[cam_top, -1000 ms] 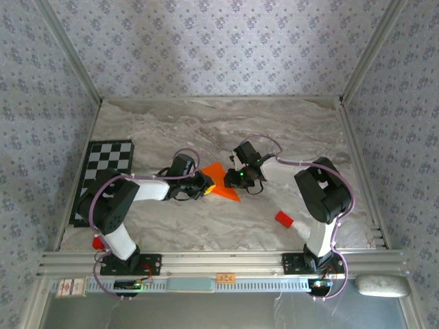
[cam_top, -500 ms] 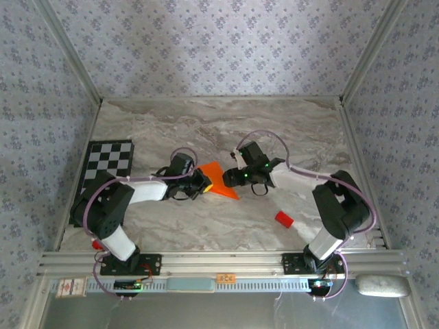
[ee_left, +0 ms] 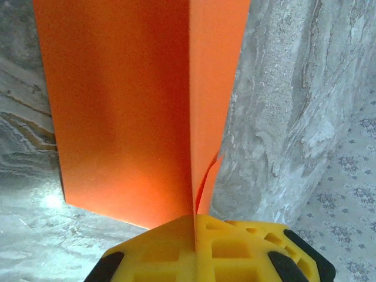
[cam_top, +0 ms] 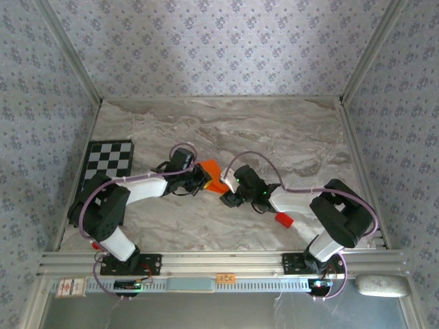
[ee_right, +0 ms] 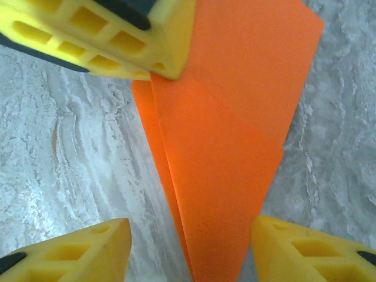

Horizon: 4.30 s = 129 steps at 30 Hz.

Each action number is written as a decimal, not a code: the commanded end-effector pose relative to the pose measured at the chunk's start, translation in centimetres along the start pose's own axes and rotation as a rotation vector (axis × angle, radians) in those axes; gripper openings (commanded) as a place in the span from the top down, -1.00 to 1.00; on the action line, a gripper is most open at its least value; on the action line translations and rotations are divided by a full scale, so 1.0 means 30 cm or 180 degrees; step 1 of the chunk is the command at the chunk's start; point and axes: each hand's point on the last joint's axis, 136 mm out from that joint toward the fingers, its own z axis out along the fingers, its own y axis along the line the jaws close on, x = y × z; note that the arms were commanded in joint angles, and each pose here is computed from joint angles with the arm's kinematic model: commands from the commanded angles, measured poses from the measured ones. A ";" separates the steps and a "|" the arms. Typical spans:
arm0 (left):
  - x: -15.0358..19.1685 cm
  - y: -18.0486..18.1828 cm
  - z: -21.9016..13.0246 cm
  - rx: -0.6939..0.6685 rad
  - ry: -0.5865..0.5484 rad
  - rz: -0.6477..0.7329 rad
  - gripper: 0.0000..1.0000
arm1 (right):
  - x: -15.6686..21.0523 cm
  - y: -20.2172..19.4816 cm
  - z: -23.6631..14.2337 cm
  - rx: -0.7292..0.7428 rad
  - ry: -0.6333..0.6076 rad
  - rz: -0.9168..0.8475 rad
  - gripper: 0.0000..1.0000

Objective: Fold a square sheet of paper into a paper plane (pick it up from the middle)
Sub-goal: Fourth fold the wing at the center of the table.

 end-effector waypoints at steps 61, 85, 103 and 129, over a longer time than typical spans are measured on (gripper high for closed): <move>-0.019 0.059 -0.076 0.0103 -0.0359 0.0088 0.63 | 0.002 0.039 0.119 -0.0464 -0.0230 0.0449 0.82; -0.026 0.153 -0.007 -0.0341 -0.0278 0.0126 0.72 | 0.038 0.063 0.119 -0.0792 0.0347 0.0913 0.82; -0.042 0.214 -0.005 -0.0661 -0.0314 0.0234 0.83 | 0.078 0.072 0.121 -0.0941 0.0884 0.1455 0.79; -0.060 0.225 0.005 -0.0752 -0.0212 0.0292 0.85 | -0.033 0.082 0.066 -0.1323 0.0803 0.1853 0.50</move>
